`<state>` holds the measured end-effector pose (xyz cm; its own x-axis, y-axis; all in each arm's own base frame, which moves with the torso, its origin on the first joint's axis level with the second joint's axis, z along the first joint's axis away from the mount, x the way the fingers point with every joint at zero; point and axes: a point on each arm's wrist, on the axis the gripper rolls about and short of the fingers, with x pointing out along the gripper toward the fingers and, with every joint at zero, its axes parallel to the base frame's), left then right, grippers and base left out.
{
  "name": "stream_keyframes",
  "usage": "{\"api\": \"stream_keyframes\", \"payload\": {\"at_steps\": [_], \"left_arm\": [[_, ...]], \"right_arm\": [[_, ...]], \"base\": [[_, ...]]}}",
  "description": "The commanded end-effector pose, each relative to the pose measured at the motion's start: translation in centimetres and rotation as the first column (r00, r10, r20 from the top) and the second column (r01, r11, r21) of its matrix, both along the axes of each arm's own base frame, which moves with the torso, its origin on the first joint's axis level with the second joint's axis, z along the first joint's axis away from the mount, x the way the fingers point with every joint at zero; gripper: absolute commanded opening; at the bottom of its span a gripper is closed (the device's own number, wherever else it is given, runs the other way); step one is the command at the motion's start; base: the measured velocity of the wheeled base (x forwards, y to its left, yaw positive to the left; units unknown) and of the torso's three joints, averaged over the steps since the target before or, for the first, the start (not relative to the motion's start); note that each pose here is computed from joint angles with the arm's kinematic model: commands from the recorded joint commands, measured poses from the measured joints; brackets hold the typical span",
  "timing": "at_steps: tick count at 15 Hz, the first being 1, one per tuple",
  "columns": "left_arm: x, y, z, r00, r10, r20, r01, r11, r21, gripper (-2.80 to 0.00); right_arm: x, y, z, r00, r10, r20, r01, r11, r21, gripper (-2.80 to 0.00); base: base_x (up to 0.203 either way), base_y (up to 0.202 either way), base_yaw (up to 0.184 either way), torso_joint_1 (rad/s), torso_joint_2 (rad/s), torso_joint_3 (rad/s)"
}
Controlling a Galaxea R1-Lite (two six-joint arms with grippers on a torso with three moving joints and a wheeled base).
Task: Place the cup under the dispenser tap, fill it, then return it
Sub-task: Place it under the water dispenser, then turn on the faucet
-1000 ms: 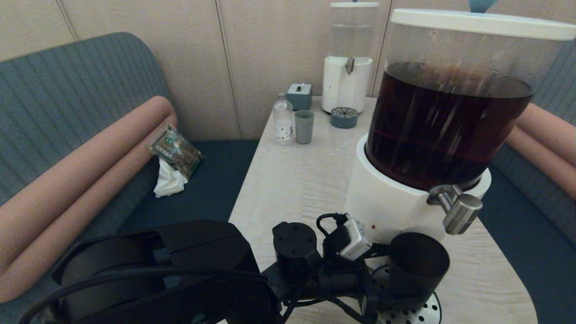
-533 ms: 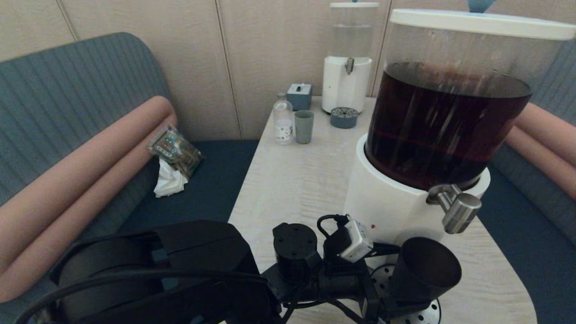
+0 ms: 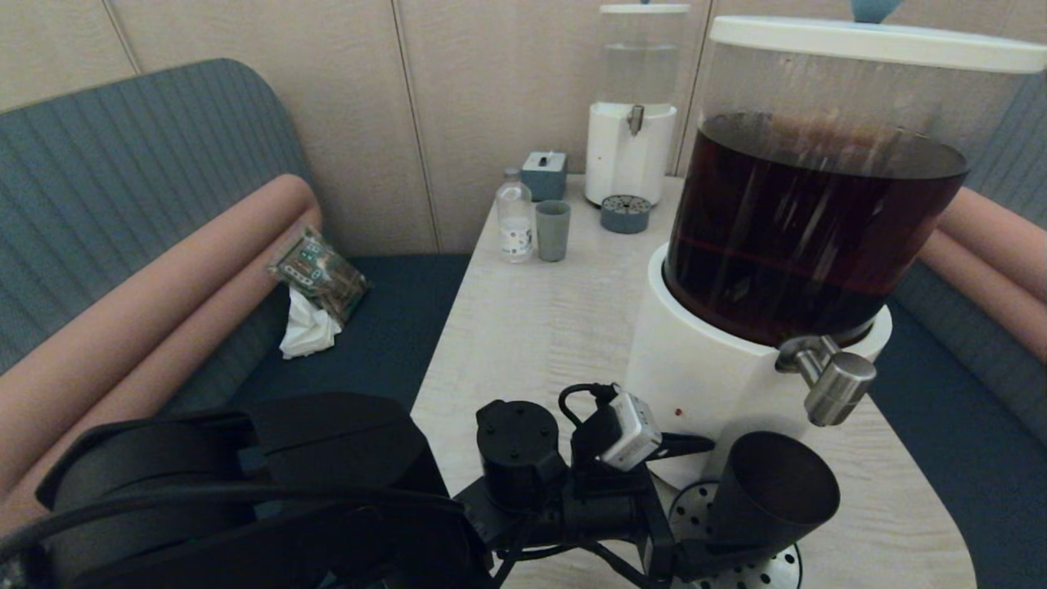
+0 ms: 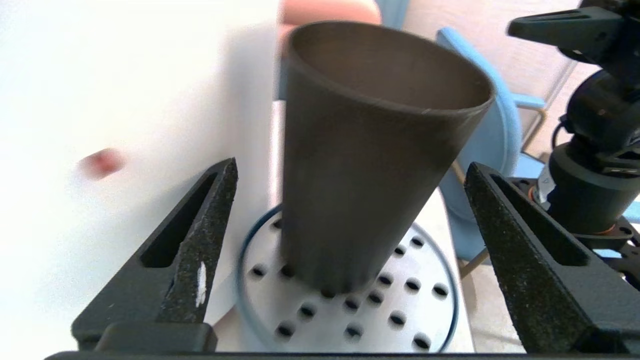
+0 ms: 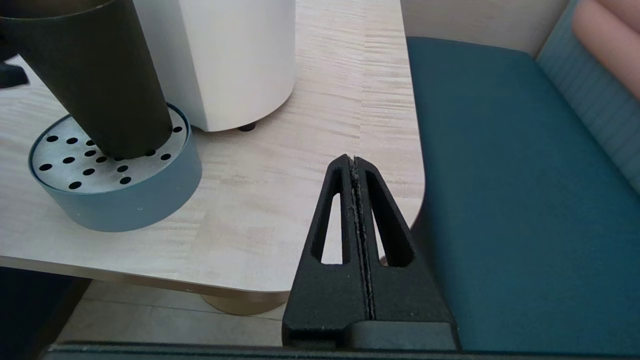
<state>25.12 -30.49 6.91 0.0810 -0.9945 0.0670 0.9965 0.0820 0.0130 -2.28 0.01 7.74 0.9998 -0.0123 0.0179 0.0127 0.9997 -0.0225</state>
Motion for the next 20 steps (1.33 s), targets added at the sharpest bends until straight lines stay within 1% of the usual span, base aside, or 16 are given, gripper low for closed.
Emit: {"api": "stream_keyframes", "payload": {"at_steps": [1, 5, 7, 8, 10, 11, 13, 15, 18, 19, 20], "left_arm": [[-0.5, 0.4, 0.7, 1.000, -0.009, 0.007, 0.009, 1.000, -0.007, 0.00], [-1.4, 1.5, 1.5, 1.000, -0.007, 0.005, 0.007, 1.000, 0.000, 0.00], [-2.1, 2.4, 2.8, 1.000, -0.005, 0.014, 0.005, 1.000, -0.011, 0.00], [-2.6, 3.1, 3.4, 1.000, -0.001, 0.014, 0.001, 1.000, -0.013, 0.00], [-3.9, 5.1, 3.4, 1.000, 0.011, -0.015, -0.011, 1.000, 0.022, 0.00], [-4.6, 6.2, 3.8, 0.999, 0.025, -0.021, -0.024, 0.999, 0.029, 0.00], [-5.2, 8.2, 5.0, 0.996, 0.089, -0.017, -0.089, 0.996, 0.020, 0.00], [-5.4, 10.0, 6.4, 0.983, 0.183, -0.006, -0.183, 0.983, -0.014, 0.00], [-6.5, 12.1, 8.5, 0.955, 0.297, -0.004, -0.296, 0.952, -0.073, 0.00], [-6.9, 12.8, 9.0, 0.943, 0.332, -0.012, -0.331, 0.939, -0.091, 0.00], [-7.1, 13.5, 9.6, 0.923, 0.384, -0.023, -0.384, 0.916, -0.115, 0.00]], "right_arm": [[0.1, 0.0, -0.2, 1.000, 0.000, -0.008, 0.000, 1.000, 0.000, -2.80], [0.1, 0.0, -0.2, 1.000, 0.000, -0.004, 0.000, 1.000, 0.000, -2.80], [0.1, 0.0, -0.2, 1.000, 0.000, -0.008, 0.000, 1.000, 0.004, -2.80], [0.1, 0.0, -0.2, 1.000, 0.000, -0.007, 0.000, 1.000, 0.010, -2.80], [0.1, 0.0, -0.2, 1.000, -0.001, -0.009, 0.001, 1.000, 0.010, -2.80], [0.1, 0.0, -0.2, 1.000, -0.001, -0.009, 0.001, 1.000, 0.010, -2.80], [0.1, 0.0, -0.2, 1.000, -0.001, -0.007, 0.001, 1.000, 0.010, -2.80], [0.1, 0.0, -0.2, 1.000, -0.001, -0.009, 0.001, 1.000, 0.012, -2.80], [0.1, 0.0, -0.2, 1.000, -0.001, -0.008, 0.001, 1.000, 0.012, -2.80], [0.1, 0.0, -0.2, 1.000, -0.001, -0.009, 0.001, 1.000, 0.012, -2.80], [0.1, 0.0, -0.2, 1.000, -0.001, -0.009, 0.001, 1.000, 0.012, -2.80]], "base": [[0.000, 0.000, 0.000, 0.000, 0.00, 0.000], [0.000, 0.000, 0.000, 0.000, 0.00, 0.000], [0.000, 0.000, 0.000, 0.000, 0.00, 0.000], [0.000, 0.000, 0.000, 0.000, 0.00, 0.000], [0.000, 0.000, 0.000, 0.000, 0.00, 0.000], [0.000, 0.000, 0.000, 0.000, 0.00, 0.000], [0.000, 0.000, 0.000, 0.000, 0.00, 0.000], [0.000, 0.000, 0.000, 0.000, 0.00, 0.000], [0.000, 0.000, 0.000, 0.000, 0.00, 0.000], [0.000, 0.000, 0.000, 0.000, 0.00, 0.000], [0.000, 0.000, 0.000, 0.000, 0.00, 0.000]]}}
